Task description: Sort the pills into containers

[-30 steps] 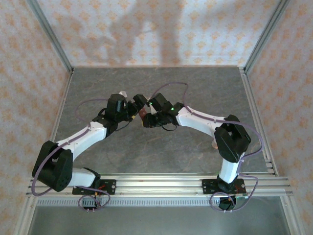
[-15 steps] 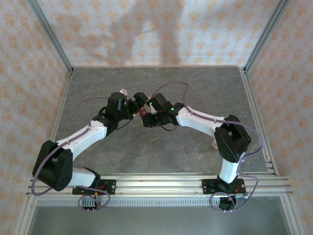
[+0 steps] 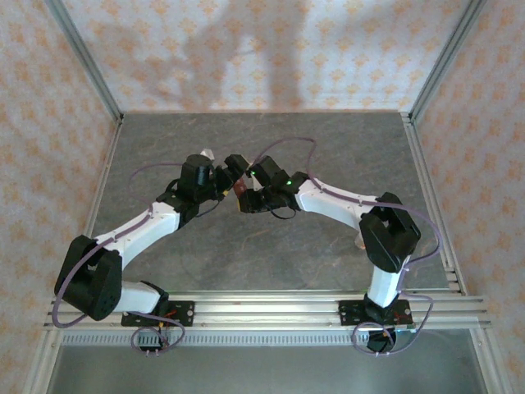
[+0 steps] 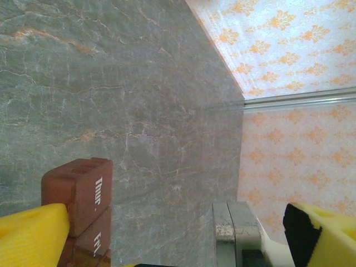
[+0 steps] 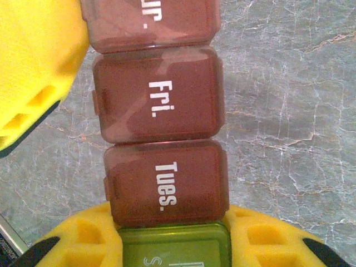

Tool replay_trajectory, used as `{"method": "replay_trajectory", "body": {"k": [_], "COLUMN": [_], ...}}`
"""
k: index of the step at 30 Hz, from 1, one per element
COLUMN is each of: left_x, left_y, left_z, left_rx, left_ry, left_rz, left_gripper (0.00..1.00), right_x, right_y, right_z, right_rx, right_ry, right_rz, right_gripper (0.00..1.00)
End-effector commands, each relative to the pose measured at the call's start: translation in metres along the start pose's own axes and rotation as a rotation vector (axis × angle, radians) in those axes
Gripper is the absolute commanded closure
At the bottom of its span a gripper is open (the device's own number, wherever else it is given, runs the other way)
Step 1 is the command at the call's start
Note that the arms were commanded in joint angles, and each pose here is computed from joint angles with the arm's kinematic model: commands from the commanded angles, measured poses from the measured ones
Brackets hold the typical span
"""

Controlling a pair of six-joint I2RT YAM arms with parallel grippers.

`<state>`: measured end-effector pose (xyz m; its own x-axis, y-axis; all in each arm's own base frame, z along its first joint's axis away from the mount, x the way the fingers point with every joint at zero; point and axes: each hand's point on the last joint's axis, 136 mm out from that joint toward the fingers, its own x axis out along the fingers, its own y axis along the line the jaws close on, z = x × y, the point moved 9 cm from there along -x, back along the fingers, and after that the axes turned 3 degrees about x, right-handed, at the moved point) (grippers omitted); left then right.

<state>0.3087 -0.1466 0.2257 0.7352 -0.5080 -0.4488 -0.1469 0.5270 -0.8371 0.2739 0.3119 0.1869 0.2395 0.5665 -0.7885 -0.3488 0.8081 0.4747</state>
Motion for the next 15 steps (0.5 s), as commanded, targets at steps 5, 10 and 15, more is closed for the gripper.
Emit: {"method": "replay_trajectory", "body": {"k": [5, 10, 15], "left_x": [-0.0082, -0.0126, -0.0148], "left_y": [-0.0283, -0.0320, -0.0294], "left_z": [0.0030, 0.0042, 0.0051], "left_rx": [-0.003, -0.005, 0.014], "left_ry": [-0.023, -0.032, -0.048], "left_rz": [-0.103, -0.116, -0.090], "left_gripper": [0.04, 0.04, 0.03], "right_x": [0.0105, 0.0121, 0.0129], "right_y": [0.0021, 0.0013, -0.0018], "right_z": [-0.0008, -0.0005, -0.0017], "right_rx": [-0.002, 0.002, 0.000], "right_ry": [0.003, 0.005, 0.006], "right_rz": [-0.019, -0.024, -0.041], "right_gripper": [1.00, 1.00, 1.00]}}
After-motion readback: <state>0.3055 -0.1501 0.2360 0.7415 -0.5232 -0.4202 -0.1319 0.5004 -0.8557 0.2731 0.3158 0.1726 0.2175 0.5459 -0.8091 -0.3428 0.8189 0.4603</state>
